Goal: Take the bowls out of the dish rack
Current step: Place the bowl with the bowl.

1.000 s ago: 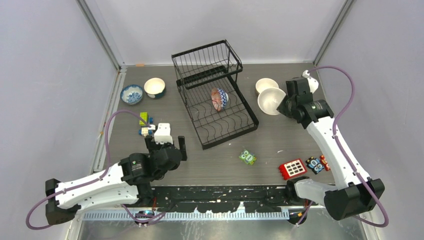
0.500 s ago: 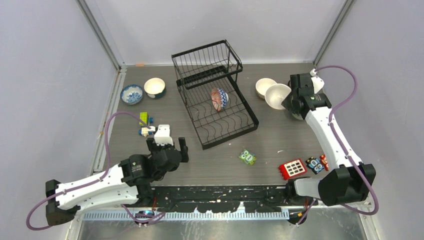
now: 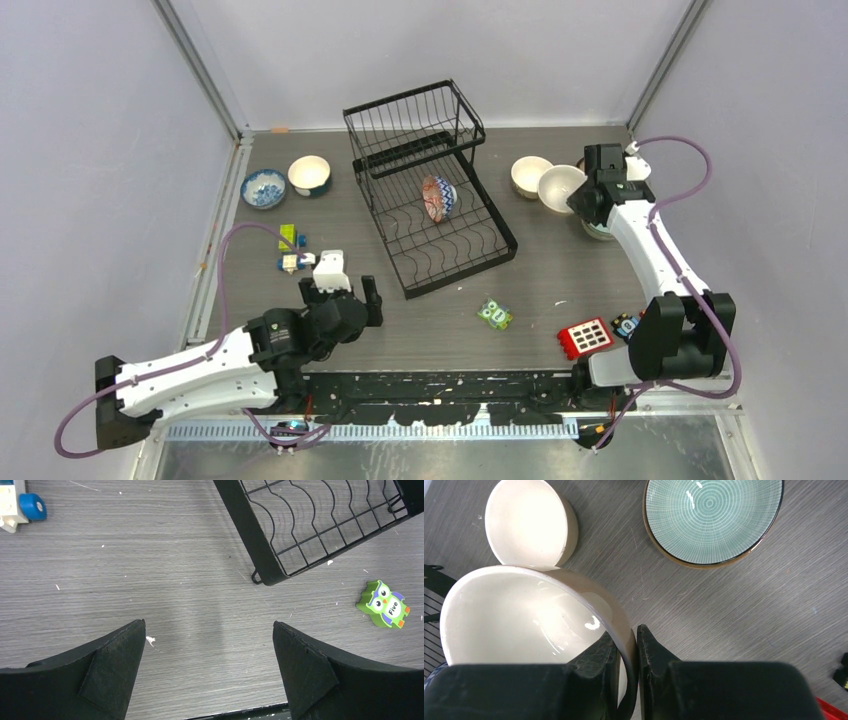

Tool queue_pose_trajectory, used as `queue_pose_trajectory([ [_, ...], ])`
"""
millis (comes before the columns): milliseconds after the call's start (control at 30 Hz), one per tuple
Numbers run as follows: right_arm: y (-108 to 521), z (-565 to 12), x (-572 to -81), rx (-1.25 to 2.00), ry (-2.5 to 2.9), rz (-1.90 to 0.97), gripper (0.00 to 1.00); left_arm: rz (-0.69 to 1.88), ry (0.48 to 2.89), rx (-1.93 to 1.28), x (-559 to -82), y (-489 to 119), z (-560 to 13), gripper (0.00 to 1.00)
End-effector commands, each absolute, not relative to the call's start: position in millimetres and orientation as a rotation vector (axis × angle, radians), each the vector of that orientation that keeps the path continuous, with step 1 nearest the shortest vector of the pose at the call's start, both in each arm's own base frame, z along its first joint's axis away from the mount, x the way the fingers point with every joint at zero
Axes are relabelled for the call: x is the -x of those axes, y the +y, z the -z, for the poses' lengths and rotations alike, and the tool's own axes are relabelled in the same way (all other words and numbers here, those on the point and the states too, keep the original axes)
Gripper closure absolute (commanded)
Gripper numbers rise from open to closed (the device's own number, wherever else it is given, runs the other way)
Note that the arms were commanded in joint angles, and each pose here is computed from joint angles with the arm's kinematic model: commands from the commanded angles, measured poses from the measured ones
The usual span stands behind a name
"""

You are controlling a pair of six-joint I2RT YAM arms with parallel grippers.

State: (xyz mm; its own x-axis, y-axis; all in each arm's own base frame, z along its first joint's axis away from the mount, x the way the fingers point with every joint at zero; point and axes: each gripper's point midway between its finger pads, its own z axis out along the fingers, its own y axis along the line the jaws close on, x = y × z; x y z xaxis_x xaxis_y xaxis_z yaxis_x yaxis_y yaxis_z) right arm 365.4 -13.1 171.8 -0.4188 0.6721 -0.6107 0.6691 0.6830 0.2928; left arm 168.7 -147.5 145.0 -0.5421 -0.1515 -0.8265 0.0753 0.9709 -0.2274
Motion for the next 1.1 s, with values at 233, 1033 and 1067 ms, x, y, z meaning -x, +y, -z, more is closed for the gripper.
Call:
queue_pose_trajectory([
  [233, -10.9, -192.4, -426.7, -1.077, 1.998, -0.103, 0.99, 0.351, 2.138, 0.123, -170.5, -162.1, -141.8, 0.0],
  [1033, 0.0, -153.6, -520.5, -1.059, 2.133, -0.08, 0.94, 0.289, 2.137, 0.124, -174.3, -158.8, -137.4, 0.0],
  [1067, 0.2, -153.7, -522.2, -1.058, 2.135, -0.081, 0.94, 0.29, 2.137, 0.124, -174.3, -159.2, -137.1, 0.0],
])
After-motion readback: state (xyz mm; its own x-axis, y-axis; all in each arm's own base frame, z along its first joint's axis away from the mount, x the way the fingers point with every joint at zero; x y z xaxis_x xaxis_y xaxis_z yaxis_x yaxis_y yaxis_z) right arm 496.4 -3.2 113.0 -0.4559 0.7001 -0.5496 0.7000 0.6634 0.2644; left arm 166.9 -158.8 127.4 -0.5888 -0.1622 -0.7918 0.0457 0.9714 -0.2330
